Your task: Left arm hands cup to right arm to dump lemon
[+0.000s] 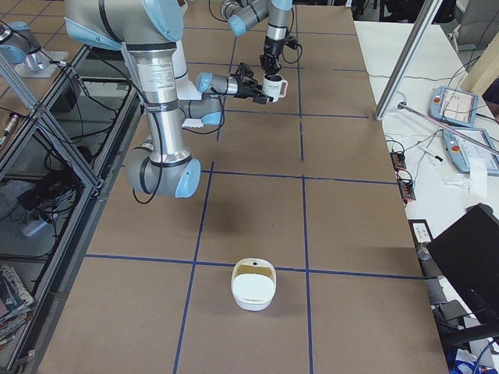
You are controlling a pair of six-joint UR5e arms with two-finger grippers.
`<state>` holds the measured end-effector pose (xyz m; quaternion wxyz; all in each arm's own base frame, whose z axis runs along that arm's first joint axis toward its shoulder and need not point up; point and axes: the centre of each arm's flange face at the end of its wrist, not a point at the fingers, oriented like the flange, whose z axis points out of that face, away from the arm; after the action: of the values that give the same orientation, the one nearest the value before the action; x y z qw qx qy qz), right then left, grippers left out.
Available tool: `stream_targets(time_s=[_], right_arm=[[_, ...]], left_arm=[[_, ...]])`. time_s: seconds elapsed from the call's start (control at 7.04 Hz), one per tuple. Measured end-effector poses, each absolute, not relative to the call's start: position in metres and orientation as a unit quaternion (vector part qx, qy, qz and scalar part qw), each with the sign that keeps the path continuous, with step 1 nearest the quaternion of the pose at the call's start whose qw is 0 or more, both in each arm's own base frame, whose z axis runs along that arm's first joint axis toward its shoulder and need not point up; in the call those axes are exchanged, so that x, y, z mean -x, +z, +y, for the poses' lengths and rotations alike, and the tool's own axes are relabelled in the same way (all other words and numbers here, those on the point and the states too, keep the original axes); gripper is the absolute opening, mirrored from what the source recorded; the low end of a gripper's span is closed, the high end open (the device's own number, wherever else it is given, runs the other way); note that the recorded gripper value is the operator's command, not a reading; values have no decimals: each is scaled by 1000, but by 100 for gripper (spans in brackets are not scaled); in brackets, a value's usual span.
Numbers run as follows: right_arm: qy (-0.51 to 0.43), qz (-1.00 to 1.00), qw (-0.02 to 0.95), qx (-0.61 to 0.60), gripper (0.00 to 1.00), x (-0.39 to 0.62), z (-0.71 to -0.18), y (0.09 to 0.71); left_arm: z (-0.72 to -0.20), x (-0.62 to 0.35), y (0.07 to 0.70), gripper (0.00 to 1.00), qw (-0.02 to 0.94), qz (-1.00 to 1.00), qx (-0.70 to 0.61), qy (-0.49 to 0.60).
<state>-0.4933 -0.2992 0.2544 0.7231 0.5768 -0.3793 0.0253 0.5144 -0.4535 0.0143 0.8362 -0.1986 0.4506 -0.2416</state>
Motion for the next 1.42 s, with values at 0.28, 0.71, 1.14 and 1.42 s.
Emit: stream_targets(time_s=[0.28,0.71,1.14,1.42], right_arm=[[25,-376,724,-577,31,496,-301,256],[23,-369,728,-578,29,500,-301,262],[38,-340,735,-586,23,467,-302,297],[92,-324,740,-582,20,401,-307,361]], left_arm=[[-449,-511,14,100,834,453,207,-235],[-439,-497,9,100,830,467,203,-227],[-433,-441,22,100,818,497,178,-228],[-435,-432,30,100,818,498,171,-232]])
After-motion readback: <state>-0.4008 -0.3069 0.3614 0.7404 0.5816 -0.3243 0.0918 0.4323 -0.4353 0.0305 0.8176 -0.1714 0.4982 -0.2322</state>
